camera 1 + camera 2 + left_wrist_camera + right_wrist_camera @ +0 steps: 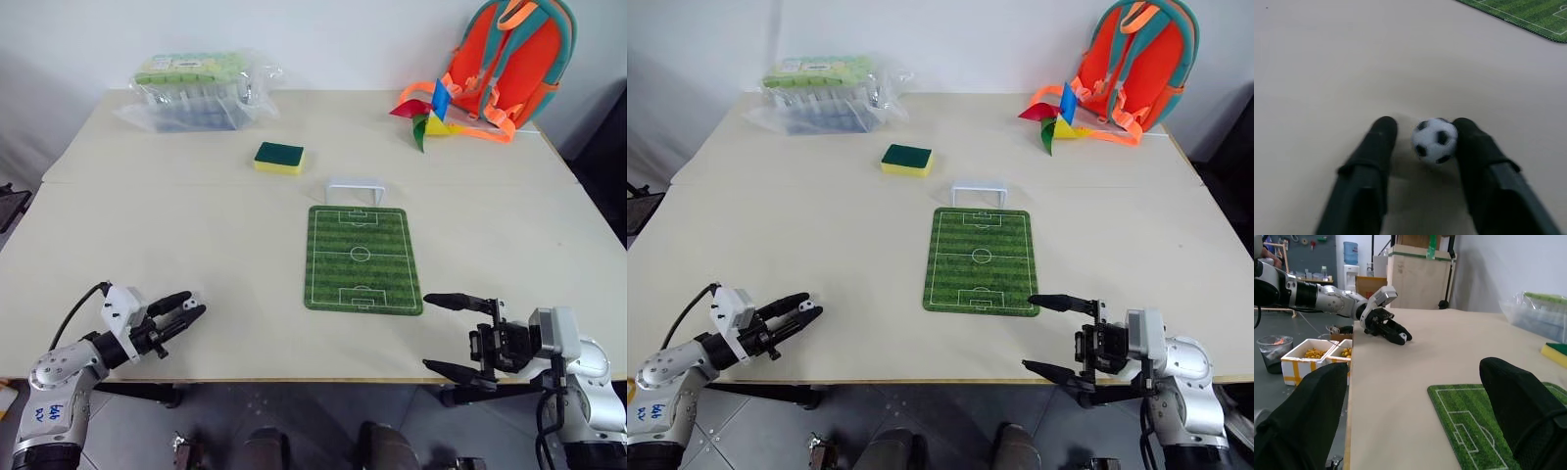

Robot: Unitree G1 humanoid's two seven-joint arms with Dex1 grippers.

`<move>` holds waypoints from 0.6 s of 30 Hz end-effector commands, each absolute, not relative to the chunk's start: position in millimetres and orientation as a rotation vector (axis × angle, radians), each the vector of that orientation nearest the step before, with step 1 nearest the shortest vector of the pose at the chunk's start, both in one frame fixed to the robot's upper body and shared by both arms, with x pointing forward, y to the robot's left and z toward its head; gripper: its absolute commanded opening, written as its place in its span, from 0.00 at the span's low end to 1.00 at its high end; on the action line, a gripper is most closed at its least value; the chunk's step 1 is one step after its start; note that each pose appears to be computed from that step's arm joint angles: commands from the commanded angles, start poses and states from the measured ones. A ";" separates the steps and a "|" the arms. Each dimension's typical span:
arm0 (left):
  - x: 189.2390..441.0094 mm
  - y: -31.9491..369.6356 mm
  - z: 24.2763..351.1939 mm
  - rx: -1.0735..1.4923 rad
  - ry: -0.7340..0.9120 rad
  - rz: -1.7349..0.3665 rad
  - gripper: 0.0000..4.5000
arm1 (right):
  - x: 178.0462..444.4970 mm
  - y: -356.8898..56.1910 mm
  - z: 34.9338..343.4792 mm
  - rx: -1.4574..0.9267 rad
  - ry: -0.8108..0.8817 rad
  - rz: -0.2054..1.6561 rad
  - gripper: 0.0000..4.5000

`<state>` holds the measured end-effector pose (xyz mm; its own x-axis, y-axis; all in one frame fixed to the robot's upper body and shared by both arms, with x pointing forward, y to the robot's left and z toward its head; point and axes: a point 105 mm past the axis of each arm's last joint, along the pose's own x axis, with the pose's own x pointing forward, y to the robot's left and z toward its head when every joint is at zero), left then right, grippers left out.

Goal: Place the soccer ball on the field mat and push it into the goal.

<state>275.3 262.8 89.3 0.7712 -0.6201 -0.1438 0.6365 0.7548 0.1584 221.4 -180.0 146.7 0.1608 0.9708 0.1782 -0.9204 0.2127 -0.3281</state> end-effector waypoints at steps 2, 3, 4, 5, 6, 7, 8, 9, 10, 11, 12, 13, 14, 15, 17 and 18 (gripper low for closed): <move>275.1 236.8 109.8 0.226 0.022 -0.820 0.24 | 219.1 -185.1 152.0 -0.195 -0.405 1.322 1.00; 276.5 229.3 118.6 0.236 0.000 -0.857 0.24 | 219.0 -188.6 151.7 -0.204 -0.399 1.312 1.00; 278.3 221.0 126.3 0.249 -0.012 -0.899 0.24 | 218.9 -192.8 151.5 -0.216 -0.392 1.301 1.00; 279.7 205.8 134.5 0.278 -0.014 -0.981 0.24 | 219.2 -199.8 152.0 -0.234 -0.380 1.282 1.00; 281.7 190.0 143.1 0.300 -0.023 -1.056 0.24 | 219.9 -206.6 152.7 -0.250 -0.368 1.263 1.00; 284.4 175.1 150.9 0.307 -0.025 -1.118 0.24 | 220.8 -213.3 153.8 -0.266 -0.357 1.243 1.00; 287.6 160.5 157.3 0.322 -0.020 -1.169 0.24 | 221.7 -219.7 154.7 -0.283 -0.348 1.224 1.00; 291.0 146.5 163.2 0.345 -0.023 -1.213 0.24 | 222.4 -225.9 155.5 -0.294 -0.337 1.206 1.00; 295.9 128.4 167.6 0.365 -0.018 -1.260 0.24 | 223.3 -234.1 157.0 -0.315 -0.327 1.180 1.00; 298.7 116.5 170.4 0.380 -0.014 -1.290 0.24 | 223.8 -239.4 158.1 -0.328 -0.321 1.163 1.00; 301.4 105.1 170.9 0.396 -0.004 -1.319 0.24 | 224.4 -243.8 159.5 -0.336 -0.317 1.146 1.00; 306.6 92.0 170.9 0.384 0.006 -1.336 0.24 | 224.7 -246.9 160.8 -0.341 -0.312 1.133 1.00; 311.1 77.1 169.0 0.371 0.009 -1.356 0.24 | 224.5 -249.3 162.1 -0.347 -0.309 1.125 1.00; 315.7 61.5 164.0 0.369 0.014 -1.373 0.24 | 223.5 -251.0 163.5 -0.349 -0.307 1.118 1.00; 319.1 41.2 152.9 0.376 0.025 -1.403 0.24 | 221.0 -250.7 165.1 -0.352 -0.308 1.115 1.00; 321.8 26.3 137.9 0.375 0.043 -1.414 0.24 | 219.1 -248.8 167.1 -0.354 -0.315 1.109 1.00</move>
